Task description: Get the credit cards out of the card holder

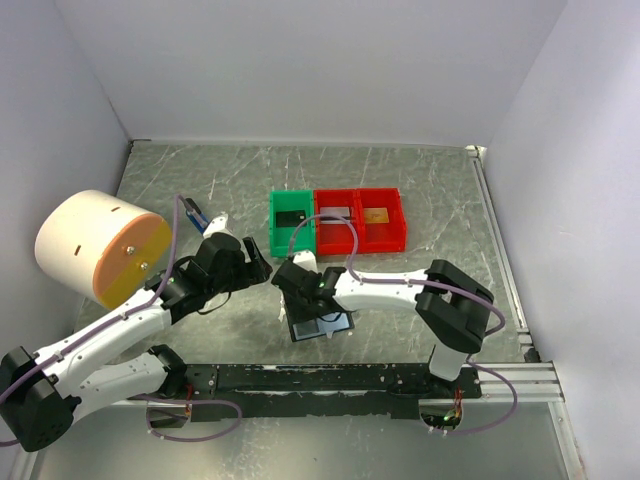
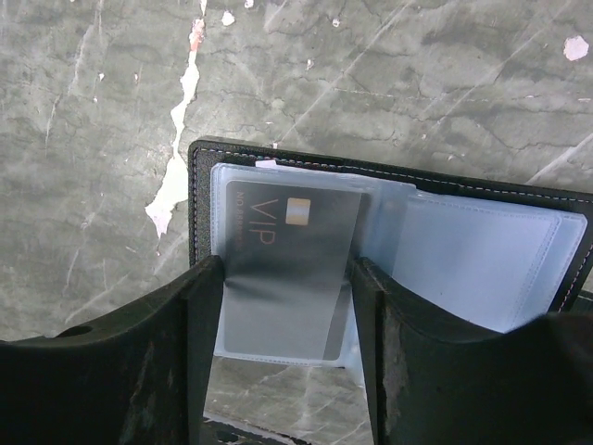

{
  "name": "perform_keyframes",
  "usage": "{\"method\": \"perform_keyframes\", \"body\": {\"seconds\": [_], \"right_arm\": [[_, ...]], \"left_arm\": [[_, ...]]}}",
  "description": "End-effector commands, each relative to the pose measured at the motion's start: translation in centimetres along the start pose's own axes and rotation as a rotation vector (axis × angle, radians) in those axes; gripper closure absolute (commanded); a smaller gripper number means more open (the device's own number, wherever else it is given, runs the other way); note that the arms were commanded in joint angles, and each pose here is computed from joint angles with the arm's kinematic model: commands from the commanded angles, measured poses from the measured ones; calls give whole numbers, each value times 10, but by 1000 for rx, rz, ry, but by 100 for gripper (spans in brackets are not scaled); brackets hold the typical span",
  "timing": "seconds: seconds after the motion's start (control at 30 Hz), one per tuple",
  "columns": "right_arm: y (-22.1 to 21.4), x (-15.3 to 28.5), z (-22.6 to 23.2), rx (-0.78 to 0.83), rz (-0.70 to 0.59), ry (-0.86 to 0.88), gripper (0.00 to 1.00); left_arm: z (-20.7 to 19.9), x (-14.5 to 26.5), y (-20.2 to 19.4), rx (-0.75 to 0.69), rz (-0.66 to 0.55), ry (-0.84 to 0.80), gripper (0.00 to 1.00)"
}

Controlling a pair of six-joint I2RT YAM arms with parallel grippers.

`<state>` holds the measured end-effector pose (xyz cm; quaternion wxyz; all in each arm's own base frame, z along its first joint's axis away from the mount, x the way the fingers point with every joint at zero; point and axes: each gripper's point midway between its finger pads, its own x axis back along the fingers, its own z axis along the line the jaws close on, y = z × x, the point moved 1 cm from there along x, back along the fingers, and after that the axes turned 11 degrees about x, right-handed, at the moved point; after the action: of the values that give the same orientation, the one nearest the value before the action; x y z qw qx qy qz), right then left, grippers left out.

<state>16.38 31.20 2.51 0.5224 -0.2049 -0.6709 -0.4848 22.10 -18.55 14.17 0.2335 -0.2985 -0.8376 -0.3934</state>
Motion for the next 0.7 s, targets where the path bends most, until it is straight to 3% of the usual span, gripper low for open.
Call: {"method": "perform_keyframes", "body": {"seconds": [0.0, 0.27, 0.47, 0.67], "right_arm": [[-38, -20, -21, 21, 99, -58, 51], [-38, -19, -16, -60, 65, 89, 58], [-37, -18, -18, -104, 55, 185, 58], [-39, -17, -25, -162, 46, 243, 57]], "left_arm": [[-3, -1, 1, -5, -5, -11, 14], [-7, -3, -5, -21, 20, -39, 14], [-15, -7, -13, -48, 62, -87, 14], [-29, -11, -48, -47, 223, -230, 17]]}}
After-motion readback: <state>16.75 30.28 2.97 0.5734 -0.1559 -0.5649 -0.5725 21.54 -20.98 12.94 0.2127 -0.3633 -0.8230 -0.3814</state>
